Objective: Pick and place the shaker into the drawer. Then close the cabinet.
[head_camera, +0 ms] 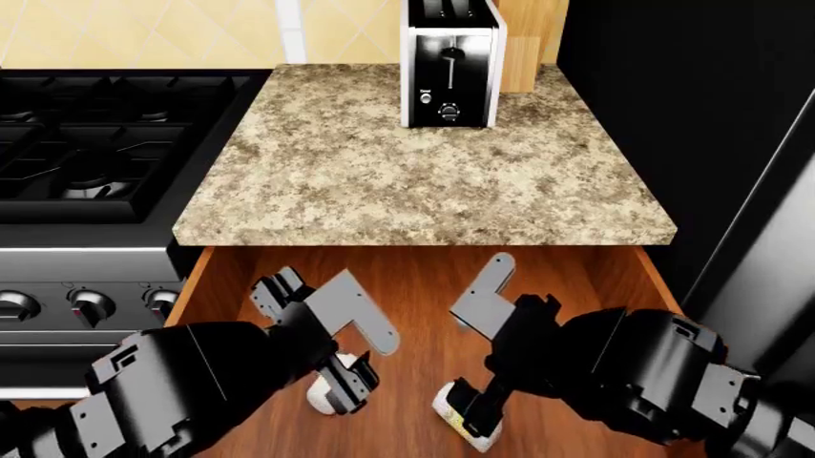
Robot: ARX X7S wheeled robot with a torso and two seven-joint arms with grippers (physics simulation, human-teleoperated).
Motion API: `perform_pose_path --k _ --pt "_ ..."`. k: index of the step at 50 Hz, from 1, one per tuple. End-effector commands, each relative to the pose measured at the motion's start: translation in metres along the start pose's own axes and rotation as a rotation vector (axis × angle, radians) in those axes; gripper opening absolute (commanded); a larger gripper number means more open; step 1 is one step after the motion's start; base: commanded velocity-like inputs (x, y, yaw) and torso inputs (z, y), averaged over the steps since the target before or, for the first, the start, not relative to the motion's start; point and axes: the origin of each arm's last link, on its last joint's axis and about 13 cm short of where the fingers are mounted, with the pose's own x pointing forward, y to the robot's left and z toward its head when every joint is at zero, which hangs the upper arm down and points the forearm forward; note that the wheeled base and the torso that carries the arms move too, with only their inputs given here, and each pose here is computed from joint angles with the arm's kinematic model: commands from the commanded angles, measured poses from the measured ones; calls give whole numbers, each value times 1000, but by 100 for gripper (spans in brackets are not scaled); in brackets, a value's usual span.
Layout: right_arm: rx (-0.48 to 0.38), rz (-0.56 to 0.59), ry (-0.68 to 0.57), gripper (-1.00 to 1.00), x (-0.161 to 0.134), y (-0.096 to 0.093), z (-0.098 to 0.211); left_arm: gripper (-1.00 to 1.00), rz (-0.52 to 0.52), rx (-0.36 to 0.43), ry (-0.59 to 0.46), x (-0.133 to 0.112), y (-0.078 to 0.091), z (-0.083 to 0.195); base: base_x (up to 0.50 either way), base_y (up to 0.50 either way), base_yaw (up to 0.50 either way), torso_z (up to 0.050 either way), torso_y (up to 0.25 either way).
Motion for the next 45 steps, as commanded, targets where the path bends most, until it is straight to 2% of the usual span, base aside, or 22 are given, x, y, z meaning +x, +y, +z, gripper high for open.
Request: perform_pose_path --k 1,24,45 --pt "-2 -22 -37 100 -12 -4 9 100 9 -13 -33 -11 6 9 0 0 0 0 0" --pt "0 -49 -136 100 -49 -3 23 100 38 -52 -133 -42 20 30 0 0 0 0 0" --pt "-21 -91 -230 100 -90 -1 37 100 48 -55 -191 -71 24 44 0 0 0 0 0"
